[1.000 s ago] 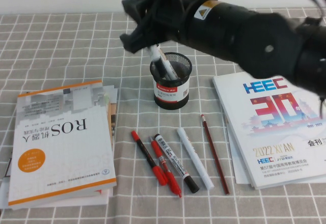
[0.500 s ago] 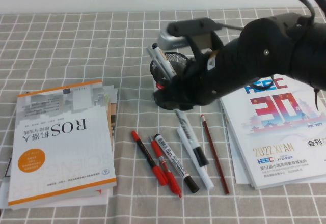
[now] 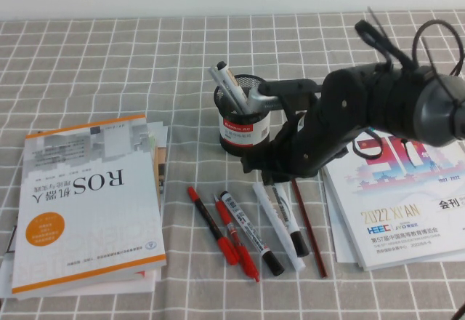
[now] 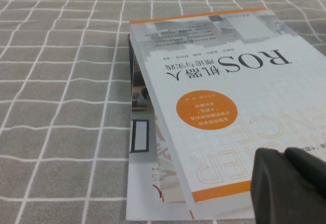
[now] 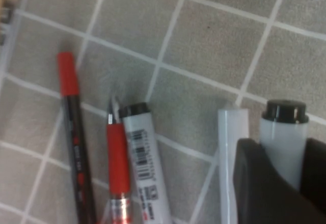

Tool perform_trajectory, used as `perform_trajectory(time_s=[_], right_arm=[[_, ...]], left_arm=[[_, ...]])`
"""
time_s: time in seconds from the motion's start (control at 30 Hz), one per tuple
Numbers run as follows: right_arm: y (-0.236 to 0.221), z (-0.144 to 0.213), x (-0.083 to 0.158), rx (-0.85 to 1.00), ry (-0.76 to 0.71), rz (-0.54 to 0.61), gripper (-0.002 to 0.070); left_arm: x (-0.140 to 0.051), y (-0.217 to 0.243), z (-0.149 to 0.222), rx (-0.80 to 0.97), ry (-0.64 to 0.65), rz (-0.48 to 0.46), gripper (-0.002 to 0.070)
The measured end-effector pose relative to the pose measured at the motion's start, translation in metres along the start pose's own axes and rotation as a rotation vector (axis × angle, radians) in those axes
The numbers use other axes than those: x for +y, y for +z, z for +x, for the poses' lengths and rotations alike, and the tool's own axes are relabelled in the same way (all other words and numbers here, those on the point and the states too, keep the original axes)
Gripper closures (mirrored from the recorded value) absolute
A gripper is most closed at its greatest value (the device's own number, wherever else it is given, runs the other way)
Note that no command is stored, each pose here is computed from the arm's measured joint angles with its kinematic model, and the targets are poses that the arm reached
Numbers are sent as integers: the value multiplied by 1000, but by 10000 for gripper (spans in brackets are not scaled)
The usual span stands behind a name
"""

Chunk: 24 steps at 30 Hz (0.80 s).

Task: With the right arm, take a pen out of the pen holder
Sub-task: 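Take a marker out of the pen holder and lay it on the table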

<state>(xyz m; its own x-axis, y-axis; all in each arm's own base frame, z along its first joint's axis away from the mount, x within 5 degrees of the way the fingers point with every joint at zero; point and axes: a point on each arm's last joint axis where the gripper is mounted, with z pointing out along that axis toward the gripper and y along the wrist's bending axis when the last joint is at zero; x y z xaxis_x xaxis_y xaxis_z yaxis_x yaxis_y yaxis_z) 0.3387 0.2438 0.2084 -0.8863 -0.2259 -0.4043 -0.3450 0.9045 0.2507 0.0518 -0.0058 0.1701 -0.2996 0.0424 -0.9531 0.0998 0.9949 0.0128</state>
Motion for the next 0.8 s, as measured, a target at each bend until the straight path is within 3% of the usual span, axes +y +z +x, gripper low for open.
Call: perform_trajectory(time_s=[0.3, 0.8], right_arm=[[26, 4, -6, 33, 19, 10, 568], [26, 1, -12, 15, 35, 15, 568]], left_arm=[[0, 0, 0, 0, 0, 0, 678], [0, 0, 0, 0, 0, 0, 678]])
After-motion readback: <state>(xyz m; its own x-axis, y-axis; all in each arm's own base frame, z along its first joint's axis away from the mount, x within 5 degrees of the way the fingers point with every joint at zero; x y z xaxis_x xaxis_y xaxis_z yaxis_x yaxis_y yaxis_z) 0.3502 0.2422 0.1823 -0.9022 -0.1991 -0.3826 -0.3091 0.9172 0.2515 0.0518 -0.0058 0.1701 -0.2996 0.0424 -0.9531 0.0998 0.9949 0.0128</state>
